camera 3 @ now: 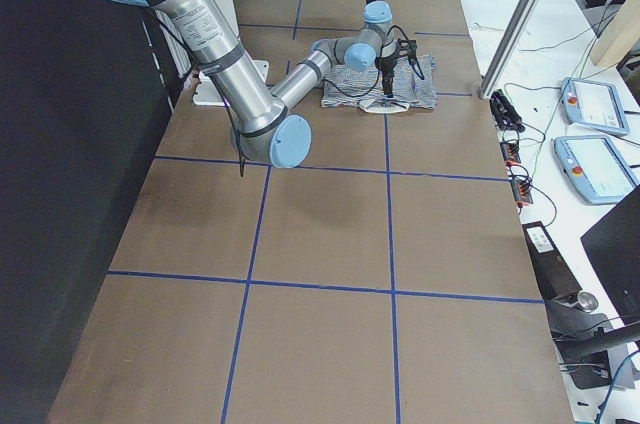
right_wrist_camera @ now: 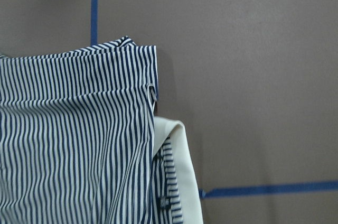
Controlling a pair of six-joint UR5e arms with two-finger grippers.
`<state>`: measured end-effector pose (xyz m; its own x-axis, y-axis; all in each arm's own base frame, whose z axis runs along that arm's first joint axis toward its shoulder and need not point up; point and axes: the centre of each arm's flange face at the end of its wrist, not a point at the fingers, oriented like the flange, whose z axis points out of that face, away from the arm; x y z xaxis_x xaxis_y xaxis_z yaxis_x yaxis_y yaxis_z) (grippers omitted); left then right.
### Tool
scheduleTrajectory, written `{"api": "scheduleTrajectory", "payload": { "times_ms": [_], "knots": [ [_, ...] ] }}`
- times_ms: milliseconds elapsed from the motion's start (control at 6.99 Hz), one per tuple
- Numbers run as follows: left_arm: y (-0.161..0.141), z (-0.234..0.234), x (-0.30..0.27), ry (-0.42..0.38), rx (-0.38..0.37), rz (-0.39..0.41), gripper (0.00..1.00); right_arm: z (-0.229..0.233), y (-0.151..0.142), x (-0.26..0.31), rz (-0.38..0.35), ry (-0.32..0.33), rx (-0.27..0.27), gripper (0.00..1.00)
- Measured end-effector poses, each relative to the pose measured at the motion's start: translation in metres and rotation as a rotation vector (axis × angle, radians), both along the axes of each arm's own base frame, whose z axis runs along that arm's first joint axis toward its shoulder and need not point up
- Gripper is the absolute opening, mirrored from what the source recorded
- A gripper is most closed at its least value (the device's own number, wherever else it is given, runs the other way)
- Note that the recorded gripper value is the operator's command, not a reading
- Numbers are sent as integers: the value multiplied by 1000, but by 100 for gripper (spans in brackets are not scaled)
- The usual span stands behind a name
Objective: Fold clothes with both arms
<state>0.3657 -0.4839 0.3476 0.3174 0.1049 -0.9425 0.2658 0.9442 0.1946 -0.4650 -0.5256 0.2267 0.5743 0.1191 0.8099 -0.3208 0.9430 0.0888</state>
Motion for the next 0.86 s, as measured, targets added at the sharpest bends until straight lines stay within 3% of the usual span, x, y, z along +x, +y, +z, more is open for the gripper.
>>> {"api": "scheduleTrajectory", "payload": {
  "times_ms": [286, 573, 859],
  "knots": [
    [65, 2, 36, 50, -153, -62, 68, -8, 69, -4, 109, -88, -49, 100],
    [101, 12, 75, 44, -226, -95, 62, -12, 89, -3, 134, -117, -54, 100],
    [116, 17, 103, 27, -264, -105, 60, -12, 90, -3, 137, -119, -54, 100]
  ]
}}
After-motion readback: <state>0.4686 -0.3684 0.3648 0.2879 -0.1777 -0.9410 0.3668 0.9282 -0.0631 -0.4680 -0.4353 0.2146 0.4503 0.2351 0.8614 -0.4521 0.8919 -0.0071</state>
